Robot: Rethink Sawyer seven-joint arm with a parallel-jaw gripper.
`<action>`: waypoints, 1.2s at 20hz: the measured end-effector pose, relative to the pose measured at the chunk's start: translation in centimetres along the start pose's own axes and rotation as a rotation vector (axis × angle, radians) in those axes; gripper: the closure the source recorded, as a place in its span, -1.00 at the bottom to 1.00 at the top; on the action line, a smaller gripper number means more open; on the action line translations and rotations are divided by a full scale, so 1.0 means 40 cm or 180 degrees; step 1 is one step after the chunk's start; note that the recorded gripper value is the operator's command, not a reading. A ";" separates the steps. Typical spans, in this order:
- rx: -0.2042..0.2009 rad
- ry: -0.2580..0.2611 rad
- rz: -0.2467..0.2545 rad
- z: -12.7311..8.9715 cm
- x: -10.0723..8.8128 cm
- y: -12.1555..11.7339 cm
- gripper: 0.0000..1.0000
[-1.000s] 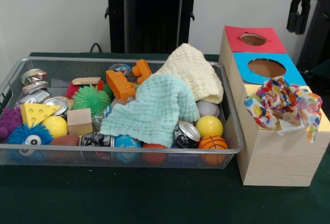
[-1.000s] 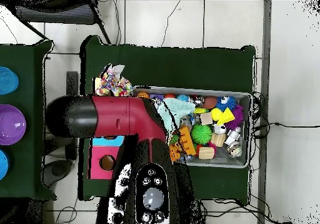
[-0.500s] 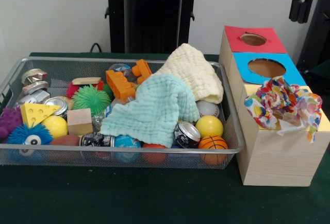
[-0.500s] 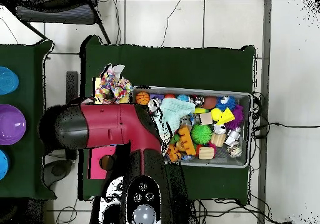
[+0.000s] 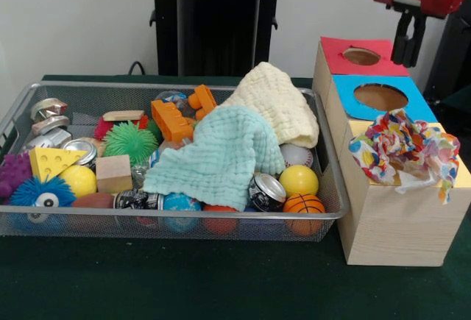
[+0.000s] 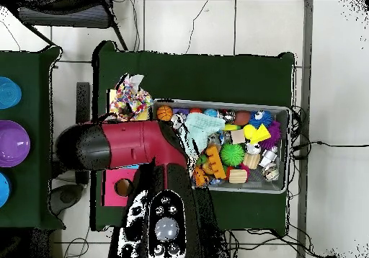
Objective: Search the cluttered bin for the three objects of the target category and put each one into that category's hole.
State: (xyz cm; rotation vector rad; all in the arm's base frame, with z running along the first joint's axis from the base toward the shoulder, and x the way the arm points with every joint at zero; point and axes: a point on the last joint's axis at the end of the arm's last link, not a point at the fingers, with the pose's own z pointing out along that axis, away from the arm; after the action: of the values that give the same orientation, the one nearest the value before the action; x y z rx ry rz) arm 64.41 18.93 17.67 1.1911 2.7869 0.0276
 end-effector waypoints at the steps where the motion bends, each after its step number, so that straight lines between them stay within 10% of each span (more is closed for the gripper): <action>1: 0.0029 0.0012 -0.0009 0.016 0.001 -0.005 1.00; 11: 0.0229 0.0106 -0.0060 0.148 -0.003 -0.035 1.00; 24: 0.0133 0.0022 -0.0075 0.181 -0.019 -0.017 1.00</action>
State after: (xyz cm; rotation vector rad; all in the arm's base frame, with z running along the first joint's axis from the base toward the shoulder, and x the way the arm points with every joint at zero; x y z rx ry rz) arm 65.24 17.72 10.50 1.1693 2.8205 -0.0289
